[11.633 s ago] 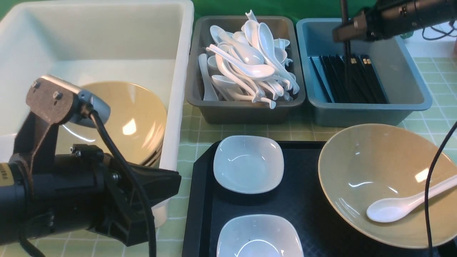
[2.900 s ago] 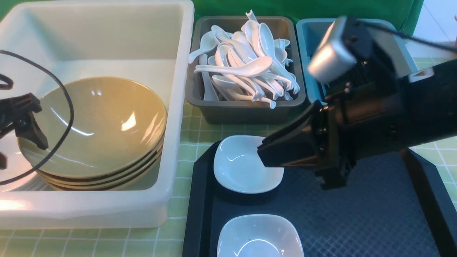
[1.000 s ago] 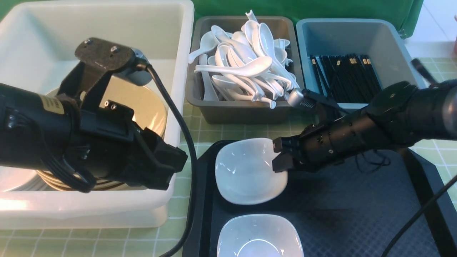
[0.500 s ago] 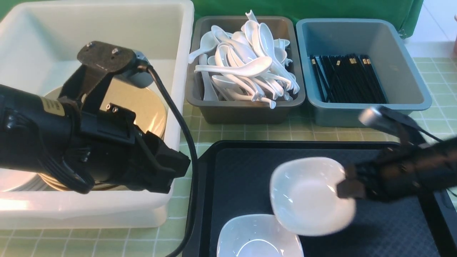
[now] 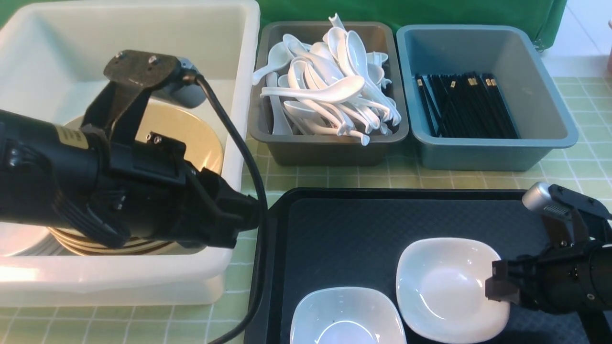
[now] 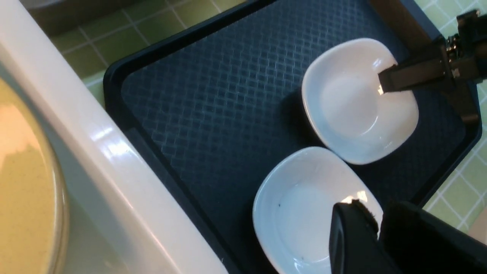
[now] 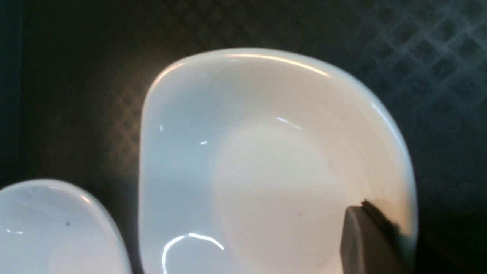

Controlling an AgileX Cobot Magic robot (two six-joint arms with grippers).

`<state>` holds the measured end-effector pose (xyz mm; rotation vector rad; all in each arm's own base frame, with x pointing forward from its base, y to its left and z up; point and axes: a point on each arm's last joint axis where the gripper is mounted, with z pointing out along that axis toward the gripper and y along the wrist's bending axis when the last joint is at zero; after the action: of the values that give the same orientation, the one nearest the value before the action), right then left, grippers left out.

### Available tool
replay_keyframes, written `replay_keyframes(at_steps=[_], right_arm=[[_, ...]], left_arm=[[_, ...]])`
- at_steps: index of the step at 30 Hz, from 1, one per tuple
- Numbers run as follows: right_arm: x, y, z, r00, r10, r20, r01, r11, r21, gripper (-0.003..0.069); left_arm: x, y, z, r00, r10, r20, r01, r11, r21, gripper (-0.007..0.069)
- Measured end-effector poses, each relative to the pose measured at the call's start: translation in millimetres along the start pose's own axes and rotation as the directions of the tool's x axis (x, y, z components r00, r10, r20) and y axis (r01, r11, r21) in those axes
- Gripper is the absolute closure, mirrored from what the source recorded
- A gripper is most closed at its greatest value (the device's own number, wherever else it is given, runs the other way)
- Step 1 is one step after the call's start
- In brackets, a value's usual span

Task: On green table put chopsticks spoon bowls plates into blue grey white boxes.
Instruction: 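Place the white bowl down on the black tray with the right gripper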

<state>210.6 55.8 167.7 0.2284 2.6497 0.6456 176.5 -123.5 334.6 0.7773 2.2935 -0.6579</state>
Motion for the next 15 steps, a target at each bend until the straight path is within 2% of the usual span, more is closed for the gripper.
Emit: replay_keyframes(at_steps=[6, 7, 9, 10, 13, 15], right_arm=[[-3.6, -2.8, 0.0, 0.999, -0.01, 0.042, 0.008, 1.0, 0.029, 0.0417], [-5.3, -3.9, -0.2, 0.998, -0.014, 0.061, 0.012, 0.999, 0.042, 0.034], [-5.7, -4.1, -0.2, 0.998, -0.021, 0.065, 0.018, 0.999, 0.045, 0.0306], [-6.0, -4.3, -0.2, 0.997, -0.029, 0.068, 0.026, 0.998, 0.048, 0.0255], [-6.2, -3.9, -1.2, 0.996, -0.056, 0.072, 0.053, 0.997, 0.049, 0.02], [-6.8, -1.7, -6.7, 0.991, -0.094, 0.096, 0.09, 0.995, 0.046, 0.015]], left_arm=[[-4.9, 1.0, -0.1, 0.998, -0.016, 0.054, 0.016, 1.0, -0.01, 0.0536], [-6.3, 1.6, -0.2, 0.997, -0.021, 0.07, 0.023, 1.0, -0.016, 0.0533], [-6.7, 1.8, -0.2, 0.997, -0.025, 0.074, 0.027, 0.999, -0.018, 0.0532], [-6.8, 2.0, 0.1, 0.997, -0.036, 0.074, 0.037, 0.999, -0.018, 0.0524], [-6.8, 3.2, 2.9, 0.997, -0.051, 0.065, 0.052, 0.999, -0.017, 0.0476], [-6.6, 6.0, 9.3, 0.997, -0.064, 0.042, 0.065, 0.998, -0.019, 0.041]])
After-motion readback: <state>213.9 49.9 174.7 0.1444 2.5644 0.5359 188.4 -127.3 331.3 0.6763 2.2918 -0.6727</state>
